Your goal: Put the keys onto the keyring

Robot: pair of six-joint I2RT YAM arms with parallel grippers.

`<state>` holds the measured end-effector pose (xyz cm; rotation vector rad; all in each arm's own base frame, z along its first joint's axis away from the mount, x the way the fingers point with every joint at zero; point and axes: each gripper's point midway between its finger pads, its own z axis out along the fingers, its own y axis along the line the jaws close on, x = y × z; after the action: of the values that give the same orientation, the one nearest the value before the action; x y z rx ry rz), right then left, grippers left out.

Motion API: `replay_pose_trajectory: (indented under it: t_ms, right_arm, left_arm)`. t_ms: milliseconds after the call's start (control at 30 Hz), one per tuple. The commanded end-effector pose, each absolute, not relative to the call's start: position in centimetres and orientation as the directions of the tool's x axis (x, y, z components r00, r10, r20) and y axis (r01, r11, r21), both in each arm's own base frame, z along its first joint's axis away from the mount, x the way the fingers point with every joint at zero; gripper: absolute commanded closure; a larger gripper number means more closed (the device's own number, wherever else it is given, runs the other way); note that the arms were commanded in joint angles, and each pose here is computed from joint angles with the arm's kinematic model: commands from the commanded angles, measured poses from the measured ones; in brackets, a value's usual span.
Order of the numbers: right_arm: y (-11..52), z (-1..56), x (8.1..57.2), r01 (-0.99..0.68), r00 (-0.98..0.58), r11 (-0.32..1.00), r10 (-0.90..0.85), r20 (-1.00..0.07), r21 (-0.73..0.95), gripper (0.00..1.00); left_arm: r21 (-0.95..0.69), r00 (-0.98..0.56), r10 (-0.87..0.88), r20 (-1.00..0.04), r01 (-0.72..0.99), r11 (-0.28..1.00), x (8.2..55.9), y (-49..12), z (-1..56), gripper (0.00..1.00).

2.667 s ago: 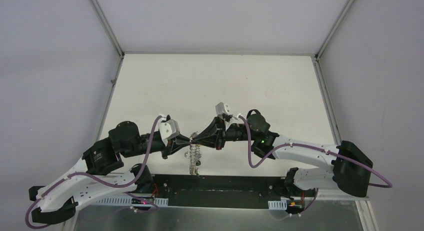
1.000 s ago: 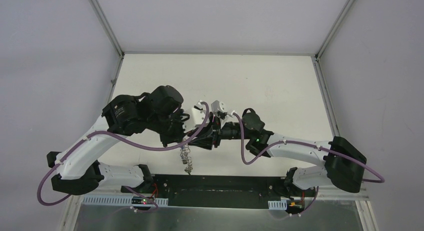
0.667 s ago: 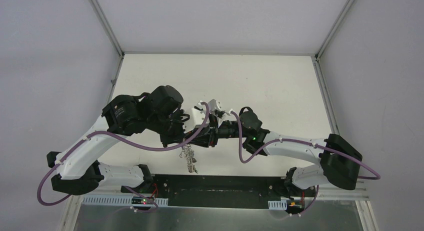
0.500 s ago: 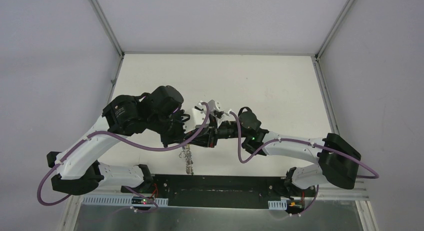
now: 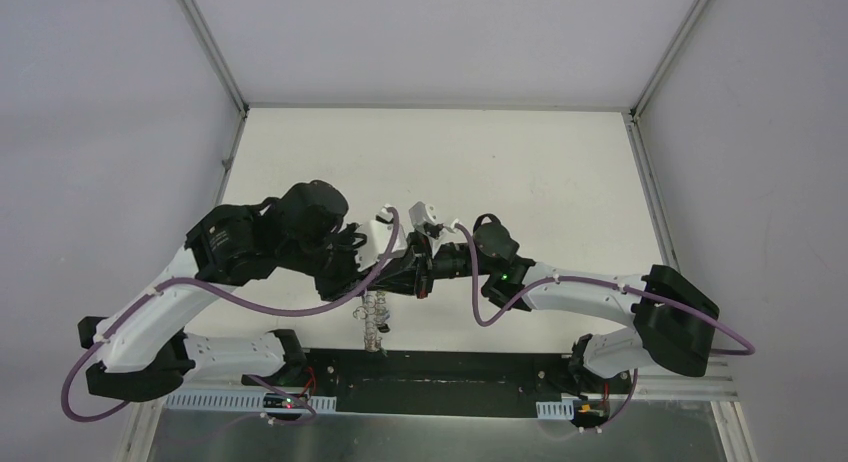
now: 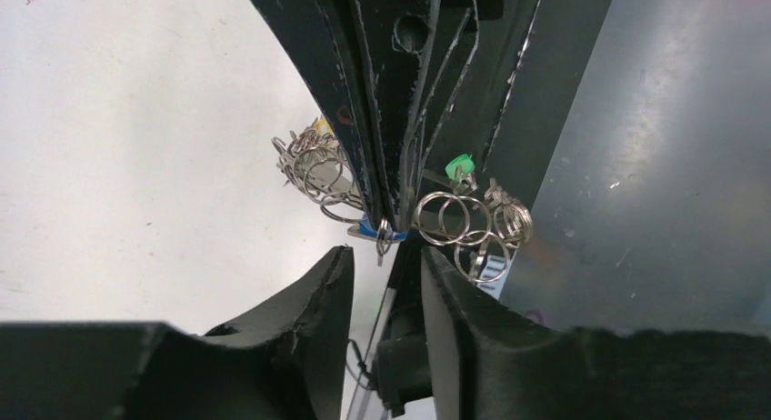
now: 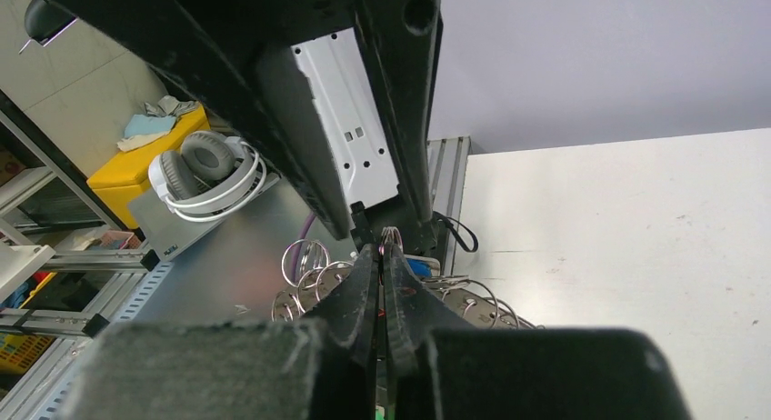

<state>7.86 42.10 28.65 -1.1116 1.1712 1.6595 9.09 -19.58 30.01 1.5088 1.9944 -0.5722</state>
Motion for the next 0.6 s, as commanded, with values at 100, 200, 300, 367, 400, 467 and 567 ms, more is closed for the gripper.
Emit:
replay_pose_trajectory:
  t_ms: [100, 200, 300, 367, 400, 467, 567]
  right_arm:
    - [41.2, 32.0, 7.3, -0.947, -0.234, -0.273, 0.217, -0.948, 0.172, 1.0]
    - [41.1, 31.9, 7.2, -0.947, -0.234, -0.273, 0.217, -0.948, 0.171, 1.0]
    - [41.0, 32.0, 7.1, -0.947, -0.231, -0.273, 0.22, -0.948, 0.168, 1.0]
    - [40.9, 32.1, 7.1, -0.948, -0.23, -0.273, 0.22, -0.948, 0.167, 1.0]
    - [40.9, 32.1, 7.1, -0.948, -0.229, -0.273, 0.221, -0.948, 0.165, 1.0]
    - [40.9, 32.2, 7.1, -0.948, -0.227, -0.274, 0.222, -0.948, 0.163, 1.0]
    - [40.8, 32.2, 7.0, -0.947, -0.227, -0.276, 0.222, -0.948, 0.162, 1.0]
  left_arm:
    - [0.038, -0.146, 0.541, -0.828, 0.948, 0.315, 9.0, -19.5, 32.9, 0.55]
    - [0.052, -0.114, 0.477, -0.871, 0.946, 0.321, 8.8, -19.3, 33.0, 0.55]
    - [0.066, -0.074, 0.404, -0.912, 0.945, 0.321, 8.6, -19.1, 33.0, 0.54]
    - [0.083, -0.035, 0.354, -0.935, 0.946, 0.312, 8.4, -19.1, 33.1, 0.55]
    - [0.094, -0.013, 0.335, -0.942, 0.949, 0.301, 8.3, -19.1, 32.9, 0.56]
    - [0.123, 0.036, 0.286, -0.958, 0.949, 0.292, 8.0, -18.9, 33.0, 0.57]
    - [0.154, 0.085, 0.226, -0.97, 0.939, 0.308, 8.1, -18.5, 33.1, 0.58]
